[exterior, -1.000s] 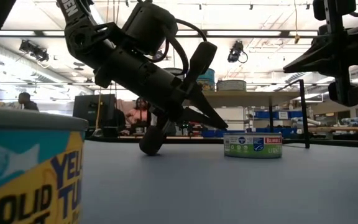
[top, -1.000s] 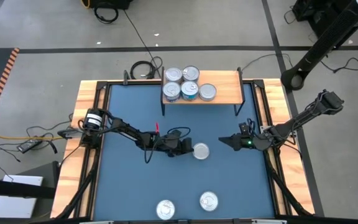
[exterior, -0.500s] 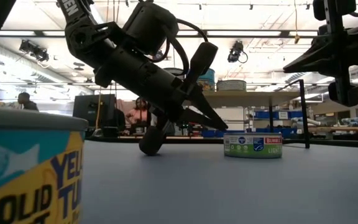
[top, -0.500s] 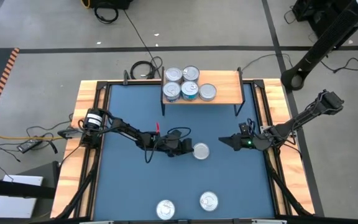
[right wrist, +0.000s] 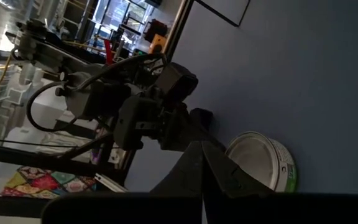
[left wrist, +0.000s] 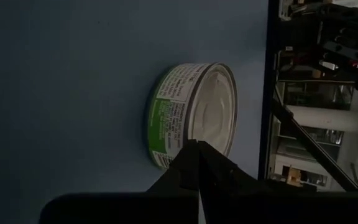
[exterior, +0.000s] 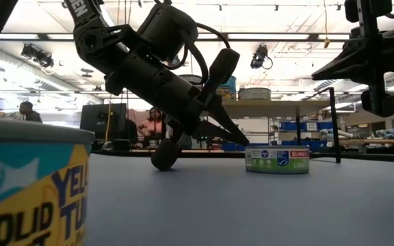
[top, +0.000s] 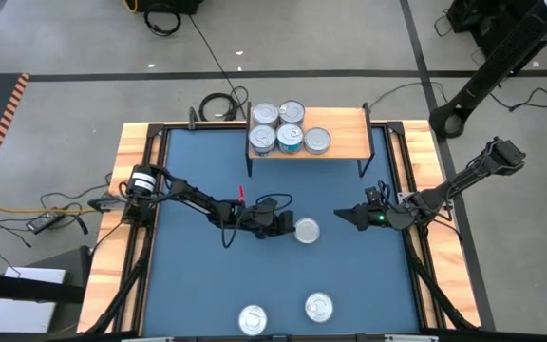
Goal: Stack canned seafood by type on shelf
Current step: Stack the green tuna can on top of the green tuna can on the shelf
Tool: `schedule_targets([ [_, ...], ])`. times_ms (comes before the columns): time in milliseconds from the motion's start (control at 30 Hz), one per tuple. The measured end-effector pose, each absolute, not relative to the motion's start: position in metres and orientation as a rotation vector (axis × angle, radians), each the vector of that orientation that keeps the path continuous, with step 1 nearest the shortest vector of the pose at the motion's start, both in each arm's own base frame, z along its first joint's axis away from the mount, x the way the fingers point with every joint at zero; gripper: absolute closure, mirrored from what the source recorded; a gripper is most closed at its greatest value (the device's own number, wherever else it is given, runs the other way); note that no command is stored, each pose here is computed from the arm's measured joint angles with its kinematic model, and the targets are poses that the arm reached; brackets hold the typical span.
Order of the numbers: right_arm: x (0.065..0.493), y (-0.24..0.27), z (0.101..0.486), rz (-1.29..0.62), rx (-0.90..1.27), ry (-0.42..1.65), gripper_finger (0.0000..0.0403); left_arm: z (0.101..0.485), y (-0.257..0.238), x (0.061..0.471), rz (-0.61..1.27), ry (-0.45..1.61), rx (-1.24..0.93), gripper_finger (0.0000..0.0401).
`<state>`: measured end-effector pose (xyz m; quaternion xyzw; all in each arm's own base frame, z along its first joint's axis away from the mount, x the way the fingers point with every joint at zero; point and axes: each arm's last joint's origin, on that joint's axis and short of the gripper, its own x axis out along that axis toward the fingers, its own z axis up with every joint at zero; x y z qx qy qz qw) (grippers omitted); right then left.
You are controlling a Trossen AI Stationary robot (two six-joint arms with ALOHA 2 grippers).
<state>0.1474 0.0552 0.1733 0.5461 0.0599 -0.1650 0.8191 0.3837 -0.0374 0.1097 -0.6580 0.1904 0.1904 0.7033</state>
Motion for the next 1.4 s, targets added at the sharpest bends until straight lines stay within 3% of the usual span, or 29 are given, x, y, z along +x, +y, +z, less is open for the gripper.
schedule_targets([
  [400, 0.148, 0.056, 0.173, -0.318, 1.167, 0.161, 0.0401, 0.105, -0.036, 0.380, 0.471, 0.461, -1.448, 0.0401],
  [800, 0.151, 0.056, 0.149, -0.326, 1.019, 0.425, 0.0389, 0.105, -0.037, 0.381, 0.467, 0.463, -1.436, 0.0401],
  [933, 0.156, 0.059, 0.145, -0.300, 0.991, 0.460, 0.0329, 0.105, -0.037, 0.381, 0.467, 0.463, -1.435, 0.0401],
  [1267, 0.172, 0.060, 0.135, -0.375, 1.202, 0.381, 0.0093, 0.105, -0.037, 0.381, 0.465, 0.464, -1.431, 0.0401],
  [1400, 0.181, 0.058, 0.130, -0.388, 1.262, 0.340, 0.0053, 0.105, -0.037, 0.381, 0.467, 0.462, -1.429, 0.0401],
])
